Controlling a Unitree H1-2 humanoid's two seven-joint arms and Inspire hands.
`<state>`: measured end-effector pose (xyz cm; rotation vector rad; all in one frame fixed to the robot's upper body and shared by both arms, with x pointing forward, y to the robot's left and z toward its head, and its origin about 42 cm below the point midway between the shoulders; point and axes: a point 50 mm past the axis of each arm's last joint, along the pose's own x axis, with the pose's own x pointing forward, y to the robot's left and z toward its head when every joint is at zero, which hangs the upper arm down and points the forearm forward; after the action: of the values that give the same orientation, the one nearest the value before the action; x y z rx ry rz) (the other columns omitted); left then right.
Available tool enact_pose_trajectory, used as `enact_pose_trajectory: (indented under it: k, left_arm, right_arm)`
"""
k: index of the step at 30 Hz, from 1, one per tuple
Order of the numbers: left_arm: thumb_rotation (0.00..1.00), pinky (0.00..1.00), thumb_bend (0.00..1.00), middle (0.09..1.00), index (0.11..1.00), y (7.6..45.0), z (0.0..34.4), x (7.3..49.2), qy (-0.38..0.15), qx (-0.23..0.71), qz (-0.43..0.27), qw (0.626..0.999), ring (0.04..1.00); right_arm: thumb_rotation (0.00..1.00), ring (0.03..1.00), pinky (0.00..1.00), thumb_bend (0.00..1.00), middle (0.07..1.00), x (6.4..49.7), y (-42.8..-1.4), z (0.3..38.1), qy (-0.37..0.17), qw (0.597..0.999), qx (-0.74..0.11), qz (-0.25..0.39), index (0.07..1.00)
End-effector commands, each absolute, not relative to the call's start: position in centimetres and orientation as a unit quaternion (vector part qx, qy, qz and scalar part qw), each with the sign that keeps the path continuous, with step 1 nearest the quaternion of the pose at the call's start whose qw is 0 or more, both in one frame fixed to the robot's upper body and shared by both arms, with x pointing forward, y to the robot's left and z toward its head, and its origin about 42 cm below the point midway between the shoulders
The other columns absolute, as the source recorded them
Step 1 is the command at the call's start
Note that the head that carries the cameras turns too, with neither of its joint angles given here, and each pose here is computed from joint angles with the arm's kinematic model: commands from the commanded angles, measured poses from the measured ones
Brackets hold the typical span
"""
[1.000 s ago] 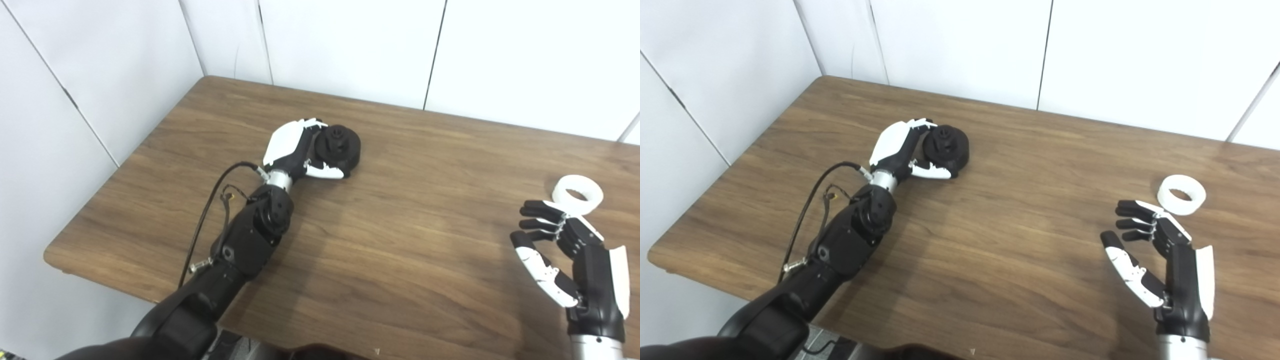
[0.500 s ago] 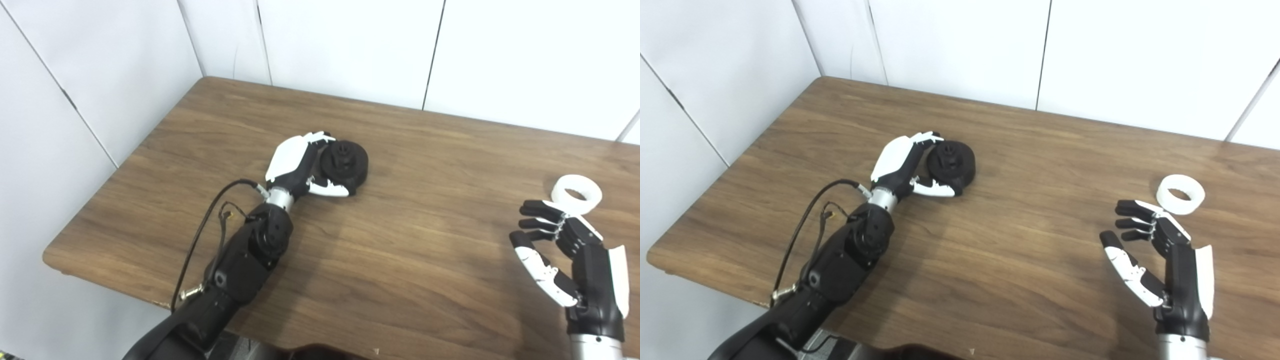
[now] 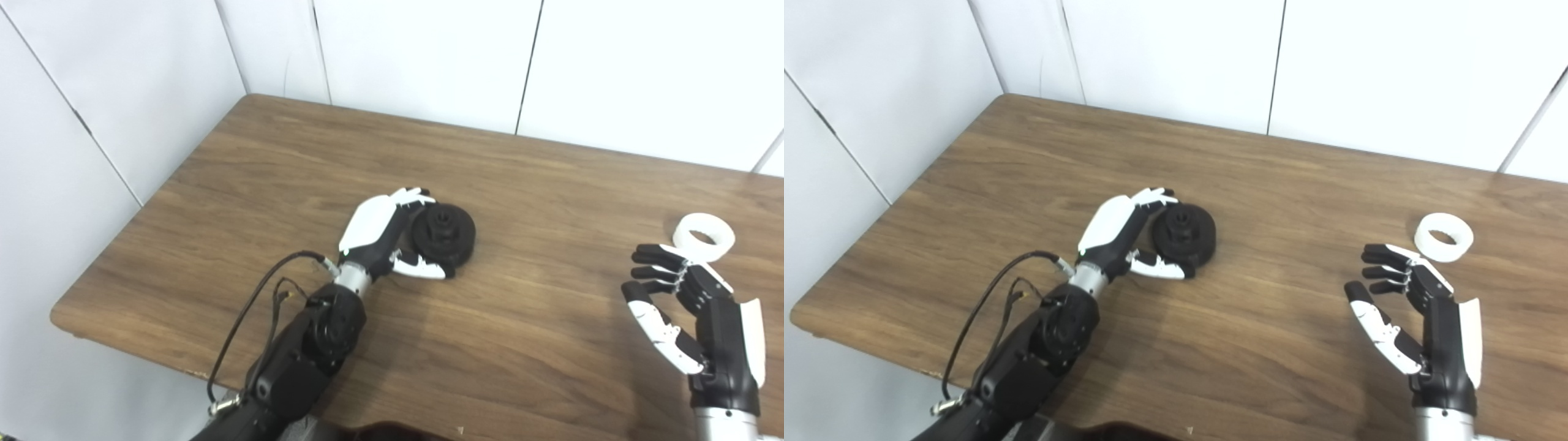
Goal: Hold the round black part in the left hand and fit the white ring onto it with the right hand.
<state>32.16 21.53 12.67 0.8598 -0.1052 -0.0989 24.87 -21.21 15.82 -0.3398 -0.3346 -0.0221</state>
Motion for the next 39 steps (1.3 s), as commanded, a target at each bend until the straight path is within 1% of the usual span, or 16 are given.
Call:
enact_pose_trajectory:
  k: [1,4,9,13,15,19,23,27,30,34,39]
  left_arm:
    - [0.25,0.88,0.8,0.908,0.617,20.1,12.7,30.9,-0.064,0.421,-0.09,0.9,0.949]
    - [0.28,0.88,0.79,0.915,0.625,19.5,13.0,30.0,-0.067,0.421,-0.108,0.898,0.957]
    - [0.32,0.89,0.8,0.914,0.626,18.5,13.4,28.8,-0.075,0.42,-0.133,0.895,0.951]
    - [0.32,0.9,0.8,0.918,0.628,18.0,13.7,27.7,-0.079,0.41,-0.16,0.895,0.955]
    - [0.3,0.89,0.81,0.914,0.622,17.7,13.9,27.0,-0.086,0.405,-0.172,0.894,0.95]
    - [0.31,0.87,0.82,0.907,0.613,17.2,14.2,26.0,-0.093,0.402,-0.191,0.891,0.946]
    - [0.31,0.88,0.82,0.904,0.608,16.4,14.3,24.9,-0.101,0.398,-0.209,0.887,0.945]
    - [0.29,0.87,0.83,0.907,0.607,15.7,14.3,24.0,-0.116,0.401,-0.217,0.883,0.94]
    - [0.29,0.87,0.83,0.905,0.608,15.6,14.5,23.8,-0.121,0.404,-0.217,0.88,0.939]
    - [0.29,0.9,0.82,0.908,0.609,15.6,14.7,23.9,-0.124,0.404,-0.213,0.881,0.947]
    - [0.28,0.9,0.82,0.911,0.611,15.7,15.0,23.9,-0.125,0.399,-0.209,0.884,0.949]
  right_arm:
    - [0.48,0.618,0.53,0.55,0.672,23.1,-20.3,15.2,-0.159,0.975,-0.151,-0.021,0.673]
    - [0.49,0.618,0.53,0.54,0.673,23.1,-20.1,15.3,-0.159,0.975,-0.154,-0.02,0.675]
    - [0.45,0.618,0.53,0.53,0.675,23.1,-19.3,15.4,-0.163,0.975,-0.152,-0.02,0.672]
    - [0.45,0.615,0.52,0.53,0.675,23.0,-18.8,15.6,-0.163,0.975,-0.153,-0.02,0.671]
    - [0.45,0.61,0.53,0.53,0.672,23.0,-18.4,15.8,-0.161,0.975,-0.151,-0.021,0.67]
    - [0.45,0.6,0.52,0.53,0.665,23.0,-17.8,16.2,-0.158,0.975,-0.156,-0.028,0.665]
    - [0.42,0.589,0.51,0.52,0.651,23.2,-17.3,16.4,-0.167,0.973,-0.156,-0.032,0.657]
    - [0.39,0.581,0.5,0.51,0.644,23.2,-17.0,16.4,-0.172,0.972,-0.155,-0.035,0.65]
    - [0.39,0.581,0.49,0.5,0.644,23.2,-16.9,16.4,-0.172,0.973,-0.153,-0.035,0.649]
    - [0.38,0.58,0.5,0.5,0.643,23.3,-16.7,16.4,-0.17,0.974,-0.143,-0.032,0.648]
    - [0.38,0.576,0.49,0.5,0.64,23.2,-16.7,16.5,-0.171,0.973,-0.149,-0.034,0.646]
